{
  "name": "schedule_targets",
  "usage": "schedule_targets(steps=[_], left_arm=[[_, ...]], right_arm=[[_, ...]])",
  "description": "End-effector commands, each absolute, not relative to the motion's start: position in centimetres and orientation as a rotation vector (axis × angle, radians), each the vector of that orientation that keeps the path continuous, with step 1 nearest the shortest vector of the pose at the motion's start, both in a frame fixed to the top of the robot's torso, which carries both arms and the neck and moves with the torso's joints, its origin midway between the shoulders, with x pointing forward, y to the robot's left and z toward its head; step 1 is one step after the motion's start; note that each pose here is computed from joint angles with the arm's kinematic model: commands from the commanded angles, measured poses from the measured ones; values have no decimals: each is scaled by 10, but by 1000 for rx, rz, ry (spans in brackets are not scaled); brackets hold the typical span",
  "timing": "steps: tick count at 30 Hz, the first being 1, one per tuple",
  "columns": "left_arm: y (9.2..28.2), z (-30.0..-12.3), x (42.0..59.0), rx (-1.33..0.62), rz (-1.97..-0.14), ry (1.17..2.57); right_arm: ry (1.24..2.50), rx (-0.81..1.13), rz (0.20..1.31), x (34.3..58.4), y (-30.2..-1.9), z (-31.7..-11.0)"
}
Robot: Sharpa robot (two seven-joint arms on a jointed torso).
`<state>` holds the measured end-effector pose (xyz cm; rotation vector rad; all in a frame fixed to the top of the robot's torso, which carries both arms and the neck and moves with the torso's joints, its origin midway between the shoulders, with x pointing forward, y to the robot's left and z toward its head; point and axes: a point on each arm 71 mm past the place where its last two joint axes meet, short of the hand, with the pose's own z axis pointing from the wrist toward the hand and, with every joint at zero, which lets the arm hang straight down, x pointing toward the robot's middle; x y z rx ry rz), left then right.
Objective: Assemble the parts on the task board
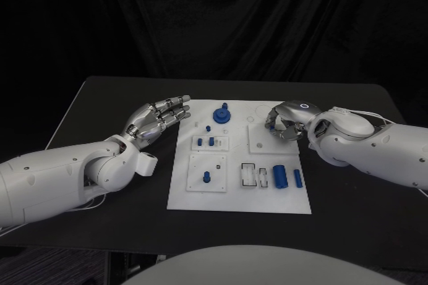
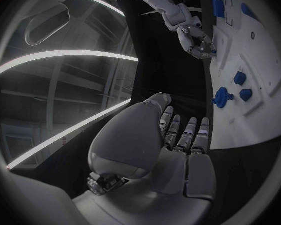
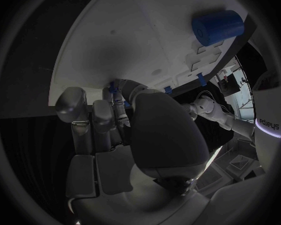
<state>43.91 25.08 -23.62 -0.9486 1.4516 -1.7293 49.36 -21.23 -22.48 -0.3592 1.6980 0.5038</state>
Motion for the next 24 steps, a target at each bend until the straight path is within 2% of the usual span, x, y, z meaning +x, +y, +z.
schedule_targets(steps=[1, 15, 24], left_arm=[[251, -226, 437, -872, -1832, 1296], [250, -228, 438, -878, -1828, 1308], [252, -229, 437, -883, -1822, 1312]], right_arm=[[1703, -363, 498, 492, -214, -230], [1676, -356, 508, 491, -214, -229], [1629, -351, 545, 483, -212, -219]])
